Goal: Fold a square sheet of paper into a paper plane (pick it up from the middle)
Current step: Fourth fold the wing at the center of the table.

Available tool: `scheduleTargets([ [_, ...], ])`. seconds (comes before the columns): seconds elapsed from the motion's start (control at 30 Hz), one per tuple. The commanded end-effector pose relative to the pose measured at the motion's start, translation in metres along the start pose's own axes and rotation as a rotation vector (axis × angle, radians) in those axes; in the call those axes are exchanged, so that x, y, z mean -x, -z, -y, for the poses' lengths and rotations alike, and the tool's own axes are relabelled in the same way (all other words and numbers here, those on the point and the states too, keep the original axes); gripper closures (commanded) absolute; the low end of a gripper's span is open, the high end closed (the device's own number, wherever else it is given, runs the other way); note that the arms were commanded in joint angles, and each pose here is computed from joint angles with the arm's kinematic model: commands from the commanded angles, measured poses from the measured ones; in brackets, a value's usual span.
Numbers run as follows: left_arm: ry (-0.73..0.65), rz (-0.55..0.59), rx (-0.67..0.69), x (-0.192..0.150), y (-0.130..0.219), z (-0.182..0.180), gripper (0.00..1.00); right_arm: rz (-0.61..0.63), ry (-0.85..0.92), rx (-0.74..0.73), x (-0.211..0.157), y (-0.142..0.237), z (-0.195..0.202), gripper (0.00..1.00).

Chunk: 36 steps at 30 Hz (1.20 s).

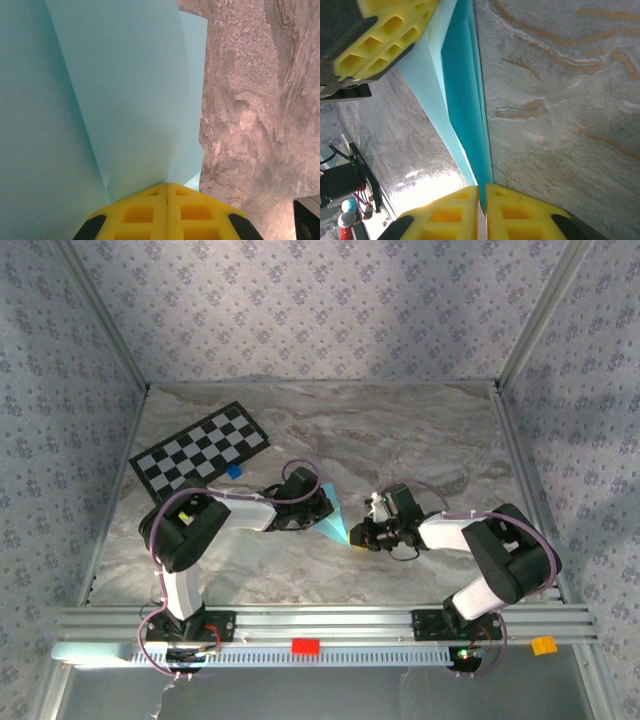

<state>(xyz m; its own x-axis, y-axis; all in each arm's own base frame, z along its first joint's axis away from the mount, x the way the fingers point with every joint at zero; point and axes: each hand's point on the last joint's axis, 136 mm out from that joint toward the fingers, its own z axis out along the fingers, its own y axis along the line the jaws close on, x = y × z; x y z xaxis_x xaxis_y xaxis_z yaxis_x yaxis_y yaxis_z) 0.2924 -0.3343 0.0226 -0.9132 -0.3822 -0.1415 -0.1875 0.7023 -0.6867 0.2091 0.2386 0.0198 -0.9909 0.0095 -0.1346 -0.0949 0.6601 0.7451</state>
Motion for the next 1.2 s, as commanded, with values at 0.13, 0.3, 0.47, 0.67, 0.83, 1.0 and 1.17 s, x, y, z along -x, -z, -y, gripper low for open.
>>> scheduleTargets([
  [0.13, 0.022, 0.003, 0.093, -0.001, -0.003, -0.031, 1.0, -0.077, -0.077, -0.078, -0.025, -0.002, 0.028, 0.94],
  [0.3, 0.023, 0.005, 0.093, -0.001, -0.003, -0.031, 1.0, -0.079, -0.074, -0.063, -0.025, 0.001, 0.025, 0.89],
  [0.47, 0.025, 0.009, 0.094, -0.001, -0.003, -0.032, 1.0, -0.082, -0.074, -0.083, -0.028, 0.004, 0.03, 0.92],
  [0.67, 0.028, 0.008, 0.097, -0.001, -0.004, -0.033, 1.0, -0.083, -0.075, -0.078, -0.028, 0.004, 0.029, 0.96],
  [0.83, 0.026, 0.008, 0.095, -0.001, -0.003, -0.033, 1.0, -0.045, -0.06, -0.049, -0.016, 0.013, 0.012, 0.86],
  [1.0, 0.022, 0.01, 0.096, -0.001, -0.002, -0.032, 1.0, 0.035, 0.011, -0.013, 0.01, 0.033, -0.019, 0.79],
  [1.17, 0.023, 0.012, 0.096, -0.001, -0.002, -0.033, 1.0, -0.001, 0.102, 0.092, 0.022, 0.03, -0.055, 0.91],
])
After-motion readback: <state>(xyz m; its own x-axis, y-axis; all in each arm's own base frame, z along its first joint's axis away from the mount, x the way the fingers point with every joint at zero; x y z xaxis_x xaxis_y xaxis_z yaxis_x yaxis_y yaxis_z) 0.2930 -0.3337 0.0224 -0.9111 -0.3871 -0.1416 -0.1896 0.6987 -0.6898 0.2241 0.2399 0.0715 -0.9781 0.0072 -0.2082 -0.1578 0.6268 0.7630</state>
